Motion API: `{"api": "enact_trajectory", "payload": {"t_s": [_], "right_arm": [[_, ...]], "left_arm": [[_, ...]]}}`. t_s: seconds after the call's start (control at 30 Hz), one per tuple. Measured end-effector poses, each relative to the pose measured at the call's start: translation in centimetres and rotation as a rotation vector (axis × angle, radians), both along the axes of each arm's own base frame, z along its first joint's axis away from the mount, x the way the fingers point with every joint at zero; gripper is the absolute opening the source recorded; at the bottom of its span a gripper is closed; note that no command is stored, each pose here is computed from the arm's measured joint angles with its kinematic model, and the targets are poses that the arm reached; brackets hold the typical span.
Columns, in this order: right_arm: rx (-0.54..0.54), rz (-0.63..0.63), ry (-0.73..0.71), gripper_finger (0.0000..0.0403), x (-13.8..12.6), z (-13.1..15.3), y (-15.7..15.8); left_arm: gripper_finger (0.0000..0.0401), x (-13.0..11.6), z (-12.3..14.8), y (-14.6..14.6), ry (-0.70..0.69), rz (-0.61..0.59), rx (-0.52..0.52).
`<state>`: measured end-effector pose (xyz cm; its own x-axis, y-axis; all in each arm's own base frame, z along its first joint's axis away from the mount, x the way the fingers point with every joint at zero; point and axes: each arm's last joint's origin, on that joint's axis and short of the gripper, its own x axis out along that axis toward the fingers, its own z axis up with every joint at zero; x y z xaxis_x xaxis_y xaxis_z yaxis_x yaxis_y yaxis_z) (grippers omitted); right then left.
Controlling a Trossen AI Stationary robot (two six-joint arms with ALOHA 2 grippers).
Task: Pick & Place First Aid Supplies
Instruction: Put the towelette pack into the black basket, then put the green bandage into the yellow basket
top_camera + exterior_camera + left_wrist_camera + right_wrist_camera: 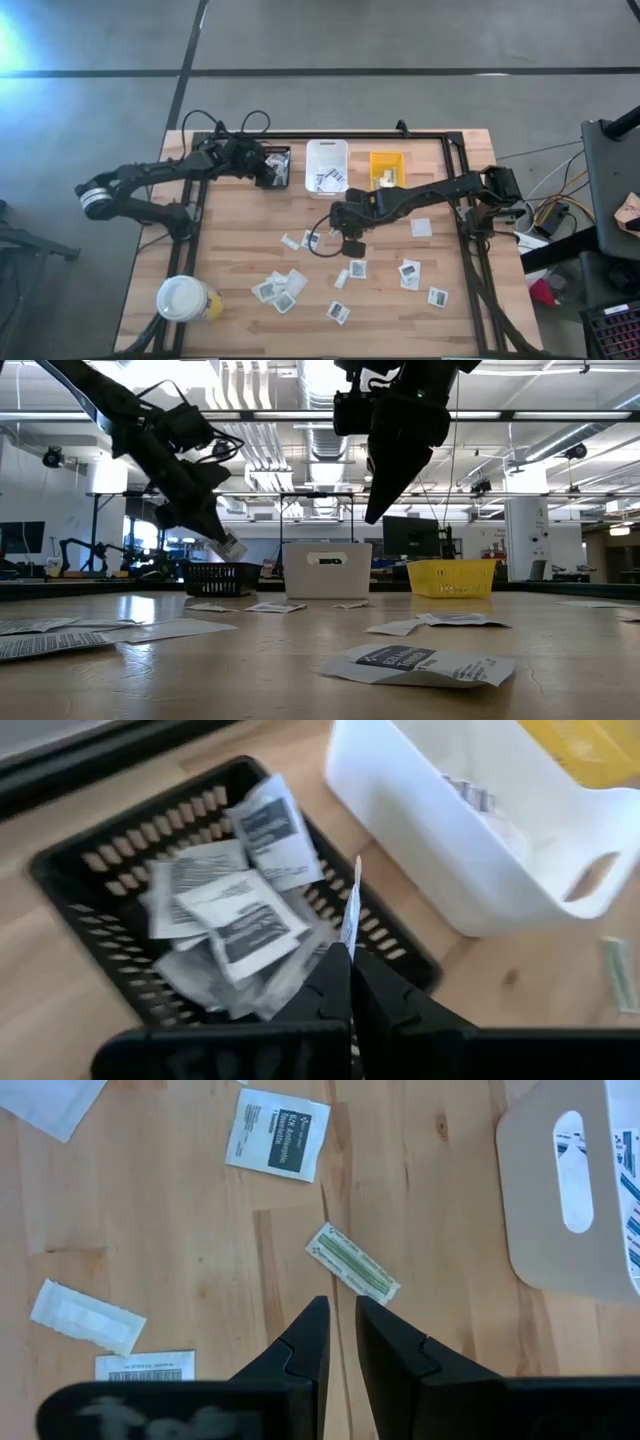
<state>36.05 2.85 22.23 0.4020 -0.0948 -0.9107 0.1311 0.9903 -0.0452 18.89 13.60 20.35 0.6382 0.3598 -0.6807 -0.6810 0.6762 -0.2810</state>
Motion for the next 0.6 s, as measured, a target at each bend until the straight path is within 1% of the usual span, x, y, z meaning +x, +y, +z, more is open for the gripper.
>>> {"api": "enact_trajectory", "payload": {"t_s": [0.13, 0.4, 0.5, 0.6], "right_arm": [[0.000, 0.000, -0.001, 0.0050, 0.01, 0.00, 0.00], [0.000, 0.000, -0.003, 0.0050, 0.02, -0.01, 0.00], [0.001, -0.002, -0.003, 0.0050, 0.02, -0.02, 0.00], [0.007, -0.017, -0.004, 0.0050, 0.02, -0.02, 0.00]], "left_arm": [[0.0000, 0.27, -0.33, 0.01, -0.013, -0.034, -0.036], [0.0003, 0.29, -0.63, 0.22, 0.002, -0.021, -0.038], [0.0017, 0.23, -0.64, 0.32, 0.022, 0.005, -0.011], [0.0041, 0.16, -0.64, 0.44, 0.039, 0.037, 0.014]]}}
